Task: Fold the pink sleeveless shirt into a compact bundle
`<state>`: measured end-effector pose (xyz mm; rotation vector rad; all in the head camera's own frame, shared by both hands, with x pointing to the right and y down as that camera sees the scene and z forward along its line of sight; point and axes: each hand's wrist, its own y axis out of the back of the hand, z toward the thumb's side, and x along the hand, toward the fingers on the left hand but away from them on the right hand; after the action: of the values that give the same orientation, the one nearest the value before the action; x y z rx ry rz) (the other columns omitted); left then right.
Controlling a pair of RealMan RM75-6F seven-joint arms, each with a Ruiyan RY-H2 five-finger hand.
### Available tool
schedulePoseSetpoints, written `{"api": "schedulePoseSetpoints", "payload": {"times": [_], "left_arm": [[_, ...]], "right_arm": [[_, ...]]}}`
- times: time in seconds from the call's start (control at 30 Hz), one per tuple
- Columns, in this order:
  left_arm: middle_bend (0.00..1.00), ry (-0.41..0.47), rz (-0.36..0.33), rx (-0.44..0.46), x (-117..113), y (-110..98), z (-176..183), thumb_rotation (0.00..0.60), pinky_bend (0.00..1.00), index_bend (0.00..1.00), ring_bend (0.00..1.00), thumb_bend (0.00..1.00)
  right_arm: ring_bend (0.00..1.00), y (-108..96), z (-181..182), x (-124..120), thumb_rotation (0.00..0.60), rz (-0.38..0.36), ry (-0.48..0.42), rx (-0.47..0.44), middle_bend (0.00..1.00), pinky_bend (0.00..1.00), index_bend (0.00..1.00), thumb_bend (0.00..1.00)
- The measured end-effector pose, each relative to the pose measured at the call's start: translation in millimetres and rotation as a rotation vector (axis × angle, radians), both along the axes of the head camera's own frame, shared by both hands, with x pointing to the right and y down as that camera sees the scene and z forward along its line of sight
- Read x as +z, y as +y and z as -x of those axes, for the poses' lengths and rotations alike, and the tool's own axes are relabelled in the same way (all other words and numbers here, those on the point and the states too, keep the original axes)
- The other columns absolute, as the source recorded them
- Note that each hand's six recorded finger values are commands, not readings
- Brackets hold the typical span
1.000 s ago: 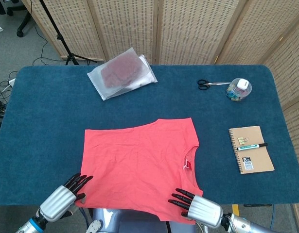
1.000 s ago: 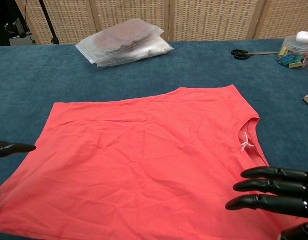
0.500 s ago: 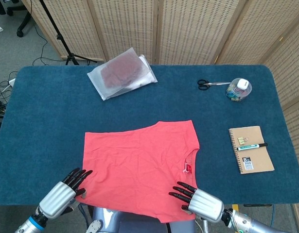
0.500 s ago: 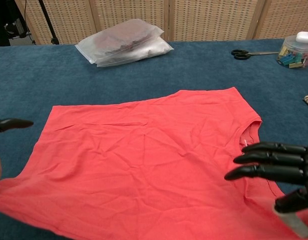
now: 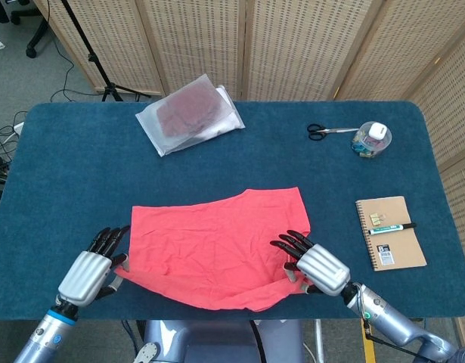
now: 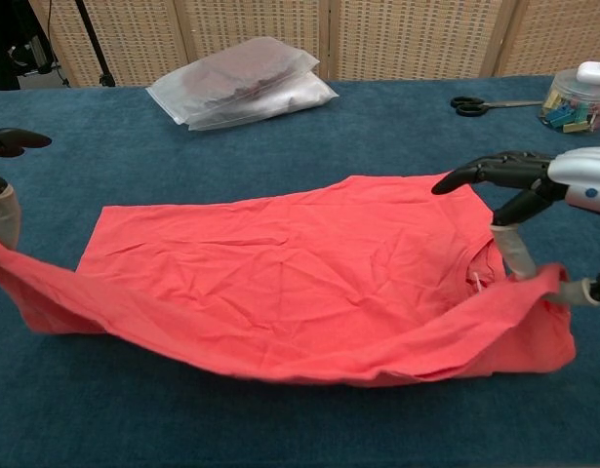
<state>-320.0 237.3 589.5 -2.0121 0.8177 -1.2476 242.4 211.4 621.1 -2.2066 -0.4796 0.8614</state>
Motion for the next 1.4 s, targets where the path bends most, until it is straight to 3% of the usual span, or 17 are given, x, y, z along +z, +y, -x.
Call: {"api": "schedulePoseSetpoints", "payload": {"times": [0.37,1.1,1.4], "left_arm": [[0.0,0.053,0.103,-0.195,28,-48,17,0.6,0.0,0.74,0.0,0.61],[0.0,-0.027,0.148,-0.272,93,-109,14,0.6,0.0,0.74,0.0,0.61],[0.0,-0.061,0.121,-0.27,111,-123,4,0.6,0.0,0.74,0.0,0.6]], "right_arm": [[0.0,-51,16,21,0.6,0.033,0.001,0.176,0.11,0.0,0.66,0.63],[0.0,-129,38,79,0.6,0.128,0.118,0.359,0.11,0.0,0.66,0.67],[0.0,-146,33,96,0.6,0.142,0.166,0.397,0.11,0.0,0.66,0.67]]}}
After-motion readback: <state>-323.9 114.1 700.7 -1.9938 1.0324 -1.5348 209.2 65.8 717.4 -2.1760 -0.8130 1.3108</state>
